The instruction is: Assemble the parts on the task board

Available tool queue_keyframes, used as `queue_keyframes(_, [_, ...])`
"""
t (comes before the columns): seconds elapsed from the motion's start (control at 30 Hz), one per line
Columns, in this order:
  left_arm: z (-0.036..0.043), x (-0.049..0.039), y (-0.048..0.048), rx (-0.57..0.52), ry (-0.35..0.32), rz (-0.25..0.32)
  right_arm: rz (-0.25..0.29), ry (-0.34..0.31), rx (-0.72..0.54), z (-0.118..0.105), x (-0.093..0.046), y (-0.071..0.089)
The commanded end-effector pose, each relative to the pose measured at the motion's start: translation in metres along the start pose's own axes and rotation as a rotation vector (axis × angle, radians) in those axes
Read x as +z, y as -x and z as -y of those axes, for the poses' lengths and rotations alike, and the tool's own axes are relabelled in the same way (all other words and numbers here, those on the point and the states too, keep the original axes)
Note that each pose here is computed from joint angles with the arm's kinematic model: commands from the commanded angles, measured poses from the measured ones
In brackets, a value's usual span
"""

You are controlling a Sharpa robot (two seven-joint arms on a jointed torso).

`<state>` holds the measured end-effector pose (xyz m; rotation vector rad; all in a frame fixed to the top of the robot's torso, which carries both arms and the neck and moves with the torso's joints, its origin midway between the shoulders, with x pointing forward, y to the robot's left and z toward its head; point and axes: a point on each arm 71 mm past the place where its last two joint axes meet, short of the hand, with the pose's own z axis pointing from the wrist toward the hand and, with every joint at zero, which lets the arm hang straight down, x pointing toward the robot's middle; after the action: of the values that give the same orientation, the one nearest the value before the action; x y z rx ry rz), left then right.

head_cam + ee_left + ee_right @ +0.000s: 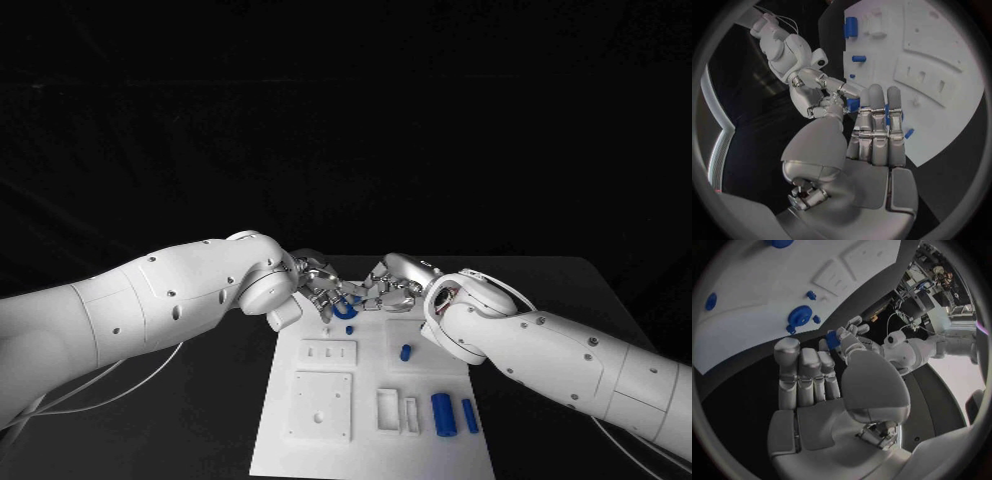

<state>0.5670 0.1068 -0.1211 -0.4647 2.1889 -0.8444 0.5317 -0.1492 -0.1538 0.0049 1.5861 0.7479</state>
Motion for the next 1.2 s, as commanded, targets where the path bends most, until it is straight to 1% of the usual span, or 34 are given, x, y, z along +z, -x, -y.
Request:
queue_keyframes(0.03, [0.0028,0.0004,-0.0021,0.017,-0.004,-0.026,-0.021,0.005,-0.016,-0.0023,0.0005,-0.0022])
queue_keyframes(0.47, [0.0061,0.0013,-0.0058,0.018,-0.008,-0.026,-0.028,0.008,-0.018,-0.0042,0.0010,-0.0035])
queue_keyframes(0.7, [0.0061,0.0013,-0.0047,0.014,-0.010,-0.014,-0.022,0.015,-0.017,-0.0057,0.0010,-0.0037])
queue_keyframes(1.0, [0.0065,0.0015,-0.0048,0.013,-0.014,-0.013,-0.026,0.014,-0.017,-0.0058,0.0012,-0.0043])
queue_keyframes(1.2, [0.0070,0.0016,-0.0029,0.004,-0.024,0.011,-0.031,0.010,-0.019,-0.0050,0.0012,-0.0048])
